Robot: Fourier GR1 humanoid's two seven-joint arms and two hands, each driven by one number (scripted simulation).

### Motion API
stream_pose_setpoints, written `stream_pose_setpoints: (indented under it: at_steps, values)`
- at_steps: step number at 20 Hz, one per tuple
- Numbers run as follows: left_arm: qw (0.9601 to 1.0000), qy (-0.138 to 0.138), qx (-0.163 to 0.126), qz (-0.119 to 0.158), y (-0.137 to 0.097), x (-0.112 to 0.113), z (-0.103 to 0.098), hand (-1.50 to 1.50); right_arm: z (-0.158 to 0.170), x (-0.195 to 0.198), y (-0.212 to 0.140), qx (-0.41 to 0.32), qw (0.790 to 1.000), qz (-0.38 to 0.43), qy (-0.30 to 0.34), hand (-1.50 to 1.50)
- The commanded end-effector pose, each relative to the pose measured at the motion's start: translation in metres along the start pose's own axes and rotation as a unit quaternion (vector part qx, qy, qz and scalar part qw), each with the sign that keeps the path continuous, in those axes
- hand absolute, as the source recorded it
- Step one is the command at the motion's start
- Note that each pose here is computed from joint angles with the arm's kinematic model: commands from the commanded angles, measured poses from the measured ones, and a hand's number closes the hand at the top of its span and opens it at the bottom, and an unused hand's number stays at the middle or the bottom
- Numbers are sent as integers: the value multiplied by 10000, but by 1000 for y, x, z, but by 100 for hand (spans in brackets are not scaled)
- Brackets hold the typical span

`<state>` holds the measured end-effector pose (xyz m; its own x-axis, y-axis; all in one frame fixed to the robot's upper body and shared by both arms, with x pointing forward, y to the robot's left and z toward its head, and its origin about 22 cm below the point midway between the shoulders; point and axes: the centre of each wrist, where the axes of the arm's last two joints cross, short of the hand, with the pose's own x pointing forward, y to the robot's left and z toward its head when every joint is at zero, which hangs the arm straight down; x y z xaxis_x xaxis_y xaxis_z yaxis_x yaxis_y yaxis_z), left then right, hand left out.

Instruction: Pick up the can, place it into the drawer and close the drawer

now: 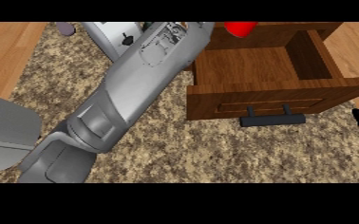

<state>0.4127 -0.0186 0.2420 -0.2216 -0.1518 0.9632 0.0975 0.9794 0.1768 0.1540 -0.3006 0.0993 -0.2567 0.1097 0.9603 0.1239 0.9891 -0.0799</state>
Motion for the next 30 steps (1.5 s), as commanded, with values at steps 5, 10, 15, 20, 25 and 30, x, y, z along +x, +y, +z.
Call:
stream_pose_setpoints:
  at_steps: [5,10,15,20,25,30]
  values:
    - [9997,137,100,-187,-11,-8,-2,150,0,-8,8,93,9998,-84,-143,-150]
    - [9993,143,30,-349,-9,-8,-9,150,-12,0,9,46,9999,12,-99,-150]
    - [9975,64,360,-612,-7,-45,-2,150,-29,-5,13,136,9998,-11,-124,-150]
    - [9961,102,454,-753,-4,-50,-5,150,-20,6,18,291,9995,-26,-142,-150]
    - [9944,-98,366,-992,-1,-72,0,150,-32,1,5,197,9995,-55,-253,-150]
    - [9925,34,623,-1055,-2,-69,-1,-150,-31,7,9,249,9994,69,-230,-150]
